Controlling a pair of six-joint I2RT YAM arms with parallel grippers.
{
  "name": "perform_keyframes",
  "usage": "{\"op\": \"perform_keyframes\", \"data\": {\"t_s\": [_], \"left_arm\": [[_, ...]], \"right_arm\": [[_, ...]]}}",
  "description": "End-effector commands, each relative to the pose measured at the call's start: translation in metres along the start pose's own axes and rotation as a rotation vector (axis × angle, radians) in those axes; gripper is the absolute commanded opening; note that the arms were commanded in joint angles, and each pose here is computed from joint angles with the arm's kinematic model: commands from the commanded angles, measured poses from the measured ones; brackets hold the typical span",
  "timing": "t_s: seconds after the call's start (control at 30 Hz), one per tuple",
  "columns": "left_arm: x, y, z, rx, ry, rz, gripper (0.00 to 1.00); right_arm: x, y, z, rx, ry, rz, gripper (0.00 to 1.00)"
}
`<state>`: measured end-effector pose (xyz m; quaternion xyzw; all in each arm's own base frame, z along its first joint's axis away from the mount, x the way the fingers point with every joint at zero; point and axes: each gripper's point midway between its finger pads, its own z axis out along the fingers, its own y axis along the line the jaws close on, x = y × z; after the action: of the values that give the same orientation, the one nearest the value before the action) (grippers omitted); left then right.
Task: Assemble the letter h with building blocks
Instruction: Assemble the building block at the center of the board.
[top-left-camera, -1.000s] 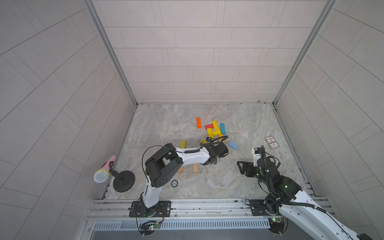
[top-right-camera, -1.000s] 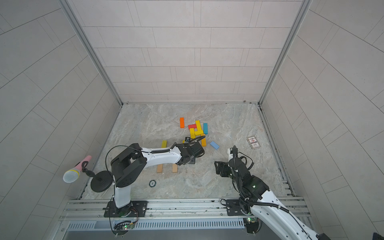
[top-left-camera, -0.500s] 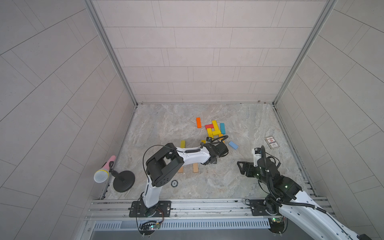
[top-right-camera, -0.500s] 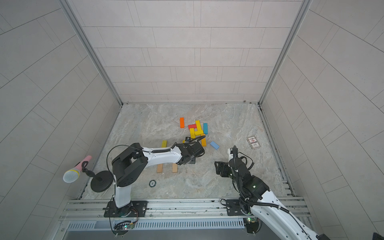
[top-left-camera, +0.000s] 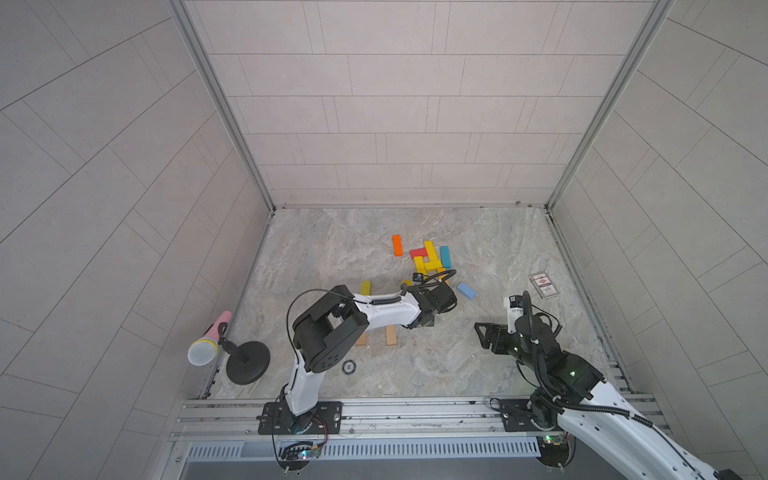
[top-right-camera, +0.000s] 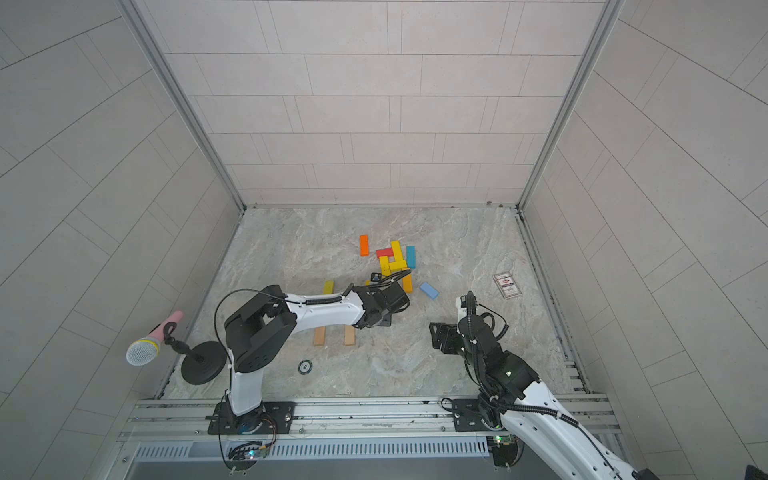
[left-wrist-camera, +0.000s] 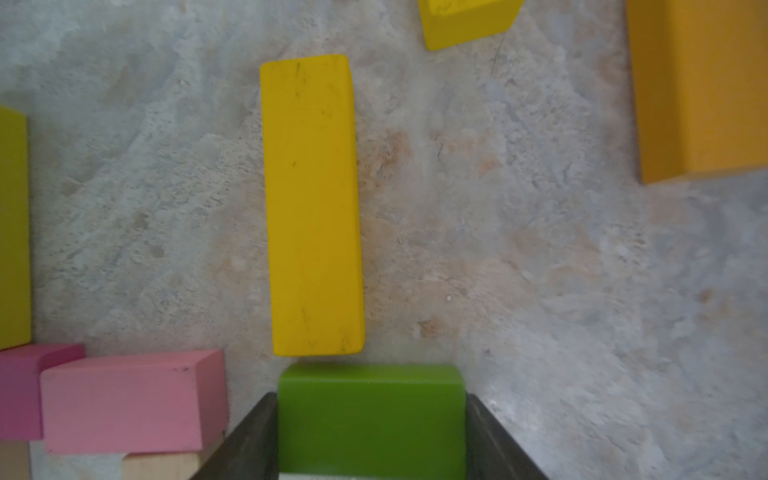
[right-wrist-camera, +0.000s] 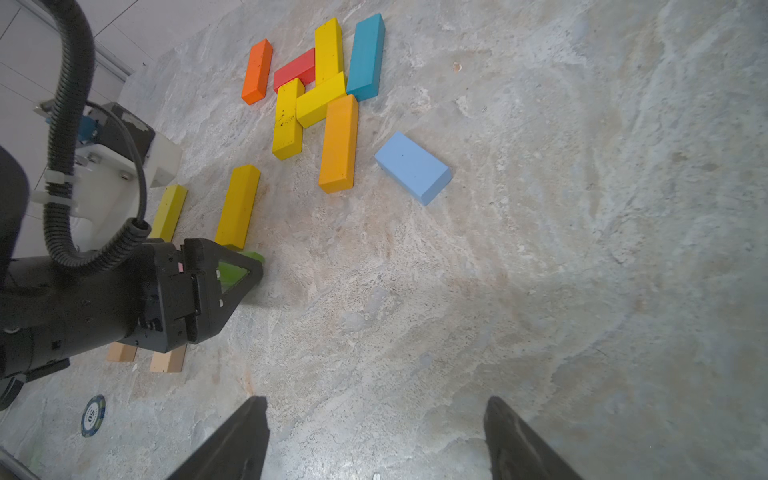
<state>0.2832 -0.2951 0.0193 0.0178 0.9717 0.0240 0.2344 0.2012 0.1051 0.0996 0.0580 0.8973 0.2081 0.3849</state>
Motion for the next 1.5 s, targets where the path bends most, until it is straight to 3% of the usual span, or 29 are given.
{"op": "perform_keyframes", "data": {"t_s": [0.0,0.5,0.93,1.47], "left_arm": [[-0.003,0.005,0.004,-0.03,-0.009,-0.013,0.54],[-0.004,0.009,0.01,-0.035,-0.008,-0.016,0.59],[-0.008,0.008,0.008,-0.034,-0.02,-0.015,0.72],[-0.033,0.006,-0.01,-0.014,-0.07,-0.024,0.78]], "right_arm": [[0.006,-0.006,0.001,0.018,0.011,0.003,0.83],[0.007,-0.008,0.002,0.022,0.015,0.006,0.83],[0.006,-0.007,0.002,0.018,0.013,0.008,0.83],[0.006,-0.007,0.002,0.019,0.01,0.013,0.88]]}}
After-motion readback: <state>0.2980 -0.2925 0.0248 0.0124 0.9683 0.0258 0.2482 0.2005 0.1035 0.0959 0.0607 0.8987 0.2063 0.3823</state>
